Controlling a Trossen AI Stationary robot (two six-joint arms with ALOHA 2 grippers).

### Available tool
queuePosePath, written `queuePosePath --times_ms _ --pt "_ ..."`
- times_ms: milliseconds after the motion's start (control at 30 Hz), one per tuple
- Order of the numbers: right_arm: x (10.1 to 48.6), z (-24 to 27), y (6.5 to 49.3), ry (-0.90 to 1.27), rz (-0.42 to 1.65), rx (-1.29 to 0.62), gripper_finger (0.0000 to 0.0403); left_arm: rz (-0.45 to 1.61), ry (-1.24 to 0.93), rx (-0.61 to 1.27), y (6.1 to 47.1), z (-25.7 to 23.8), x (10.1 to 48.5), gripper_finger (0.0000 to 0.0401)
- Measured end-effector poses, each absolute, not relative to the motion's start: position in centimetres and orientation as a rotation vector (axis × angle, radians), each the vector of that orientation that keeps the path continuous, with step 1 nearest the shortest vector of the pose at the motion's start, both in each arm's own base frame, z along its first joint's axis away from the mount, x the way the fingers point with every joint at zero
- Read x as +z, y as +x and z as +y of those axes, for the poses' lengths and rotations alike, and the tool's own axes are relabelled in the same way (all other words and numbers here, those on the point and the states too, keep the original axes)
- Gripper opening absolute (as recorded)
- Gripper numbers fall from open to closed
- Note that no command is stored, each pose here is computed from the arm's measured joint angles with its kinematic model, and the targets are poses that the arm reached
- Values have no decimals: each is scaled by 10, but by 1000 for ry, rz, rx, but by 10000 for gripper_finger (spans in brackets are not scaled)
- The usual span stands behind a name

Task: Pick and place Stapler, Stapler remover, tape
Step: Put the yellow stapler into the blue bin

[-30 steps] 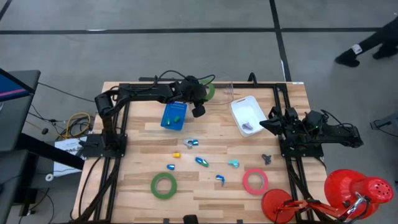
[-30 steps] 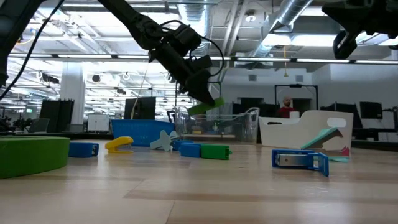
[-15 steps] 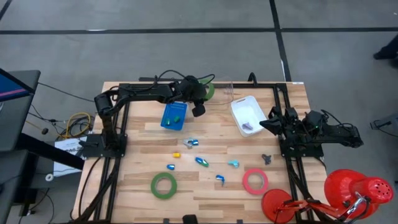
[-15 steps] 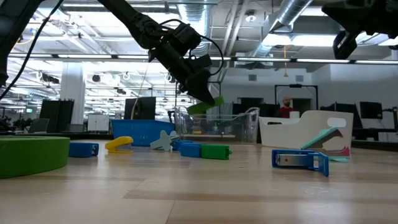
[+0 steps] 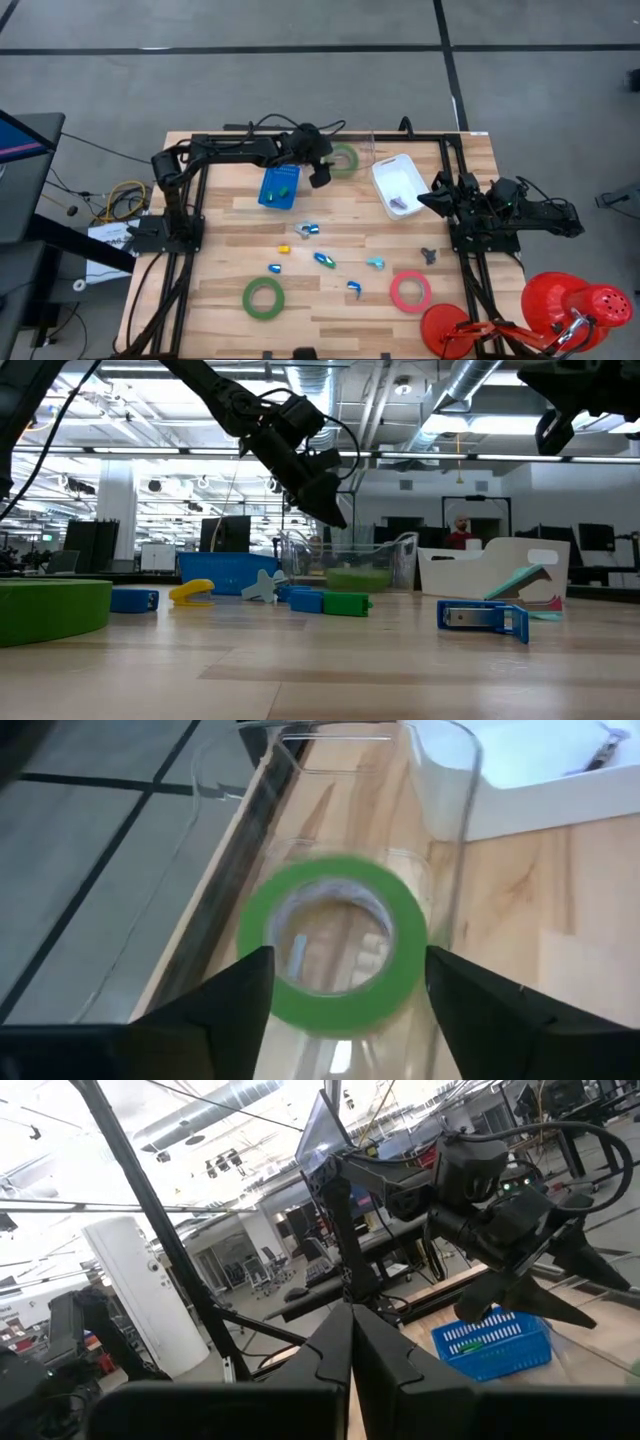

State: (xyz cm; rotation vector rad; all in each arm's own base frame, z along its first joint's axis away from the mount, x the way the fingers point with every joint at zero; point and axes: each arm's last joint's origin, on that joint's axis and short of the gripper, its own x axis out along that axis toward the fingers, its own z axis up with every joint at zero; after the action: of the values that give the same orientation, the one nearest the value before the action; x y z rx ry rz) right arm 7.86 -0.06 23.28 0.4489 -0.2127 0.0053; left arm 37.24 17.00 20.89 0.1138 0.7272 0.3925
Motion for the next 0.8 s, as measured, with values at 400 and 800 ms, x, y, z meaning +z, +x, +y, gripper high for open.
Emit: queuePosePath --times_ms 400,800 --pt "233 -1 79 451 -213 6 1 698 131 349 357 139 255 244" --pt "233 -1 79 451 -213 6 1 680 164 227 336 84 298 242"
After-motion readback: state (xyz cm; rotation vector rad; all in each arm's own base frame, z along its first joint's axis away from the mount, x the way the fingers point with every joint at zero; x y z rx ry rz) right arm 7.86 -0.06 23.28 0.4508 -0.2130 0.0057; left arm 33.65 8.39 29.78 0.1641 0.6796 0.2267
